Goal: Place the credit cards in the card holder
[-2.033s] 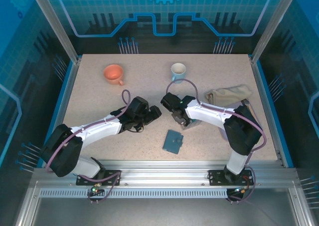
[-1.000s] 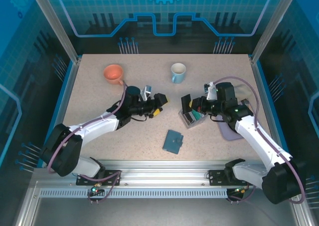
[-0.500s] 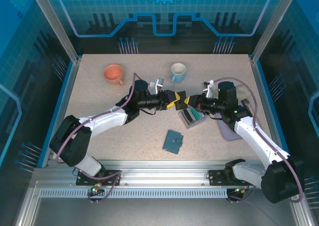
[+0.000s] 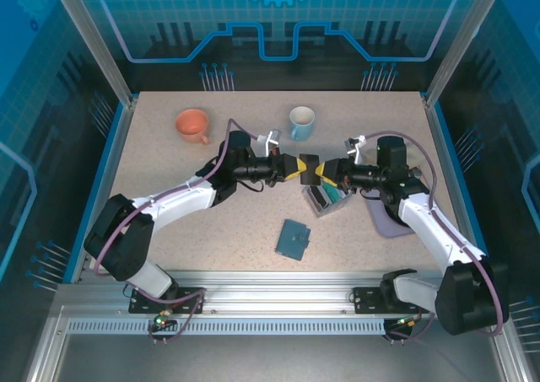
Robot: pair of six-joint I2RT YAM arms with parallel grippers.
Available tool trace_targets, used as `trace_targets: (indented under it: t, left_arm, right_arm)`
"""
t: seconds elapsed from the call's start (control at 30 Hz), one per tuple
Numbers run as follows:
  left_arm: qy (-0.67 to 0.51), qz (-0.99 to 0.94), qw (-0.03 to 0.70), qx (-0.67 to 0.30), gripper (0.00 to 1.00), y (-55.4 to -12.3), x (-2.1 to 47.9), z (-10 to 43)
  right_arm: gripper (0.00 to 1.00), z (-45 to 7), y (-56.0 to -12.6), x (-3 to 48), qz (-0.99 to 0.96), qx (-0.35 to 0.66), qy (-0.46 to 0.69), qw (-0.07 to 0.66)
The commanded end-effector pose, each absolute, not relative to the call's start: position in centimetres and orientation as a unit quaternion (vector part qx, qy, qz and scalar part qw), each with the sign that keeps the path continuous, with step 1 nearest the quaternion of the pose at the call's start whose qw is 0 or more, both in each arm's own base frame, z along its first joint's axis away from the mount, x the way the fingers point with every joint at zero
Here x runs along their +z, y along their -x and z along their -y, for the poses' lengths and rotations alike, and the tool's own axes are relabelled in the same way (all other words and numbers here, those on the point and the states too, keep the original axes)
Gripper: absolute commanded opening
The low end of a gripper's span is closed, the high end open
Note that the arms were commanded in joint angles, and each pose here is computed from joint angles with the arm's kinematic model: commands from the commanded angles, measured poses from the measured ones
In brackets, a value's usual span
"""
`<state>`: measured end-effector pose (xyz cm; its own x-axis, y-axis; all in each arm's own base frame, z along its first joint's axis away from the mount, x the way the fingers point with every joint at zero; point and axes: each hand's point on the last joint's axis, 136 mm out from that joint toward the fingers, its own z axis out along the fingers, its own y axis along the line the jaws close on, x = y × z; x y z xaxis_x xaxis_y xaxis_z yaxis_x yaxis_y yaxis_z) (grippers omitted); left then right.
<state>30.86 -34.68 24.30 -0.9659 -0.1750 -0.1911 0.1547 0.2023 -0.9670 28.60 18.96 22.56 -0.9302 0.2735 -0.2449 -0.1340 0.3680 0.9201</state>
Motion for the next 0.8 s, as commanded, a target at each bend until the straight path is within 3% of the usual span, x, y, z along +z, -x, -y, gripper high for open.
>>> trace_targets:
  t: [0.0, 0.1, 0.27, 0.33, 0.4, 0.47, 0.5, 0.6, 0.63, 0.77]
  left_arm:
    - [-0.044, -0.747, 0.12, -0.653, 0.0, -29.9, 25.9, 35.5]
    - [-0.048, -0.741, 0.117, -0.659, 0.0, -29.8, 26.1, 35.6]
    - [-0.052, -0.739, 0.113, -0.662, 0.0, -29.6, 26.1, 35.6]
    - [-0.043, -0.751, 0.11, -0.65, 0.07, -29.7, 25.4, 35.4]
    - [-0.027, -0.771, 0.111, -0.626, 0.28, -29.8, 24.2, 35.0]
    - [-0.008, -0.793, 0.112, -0.599, 0.31, -30.0, 22.9, 34.3]
    - [0.007, -0.807, 0.112, -0.579, 0.43, -30.1, 22.0, 33.9]
    - [0.04, -0.842, 0.118, -0.524, 0.44, -30.0, 19.6, 32.1]
    - [0.051, -0.852, 0.119, -0.507, 0.49, -29.9, 18.8, 31.5]
    - [0.088, -0.869, 0.125, -0.471, 0.51, -29.4, 17.0, 29.7]
  right_arm:
    - [0.25, -19.1, -28.7, 23.6, -0.794, 0.584, -0.015, 0.171]
    - [0.25, -19.2, -28.9, 23.2, -0.791, 0.589, -0.015, 0.166]
    - [0.14, -19.0, -29.1, 22.9, -0.79, 0.591, -0.016, 0.164]
    - [0.08, -18.8, -29.1, 22.6, -0.793, 0.586, -0.018, 0.165]
    - [0.05, -18.4, -28.8, 22.1, -0.808, 0.563, -0.024, 0.169]
    - [0.04, -17.7, -28.5, 21.5, -0.824, 0.537, -0.034, 0.178]
    - [0.04, -17.3, -28.3, 21.0, -0.834, 0.52, -0.045, 0.179]
    - [0.04, -16.6, -27.5, 20.5, -0.843, 0.5, -0.072, 0.186]
    - [0.05, -16.2, -27.2, 20.0, -0.847, 0.489, -0.091, 0.186]
    - [0.07, -14.5, -25.5, 17.6, -0.859, 0.44, -0.207, 0.161]
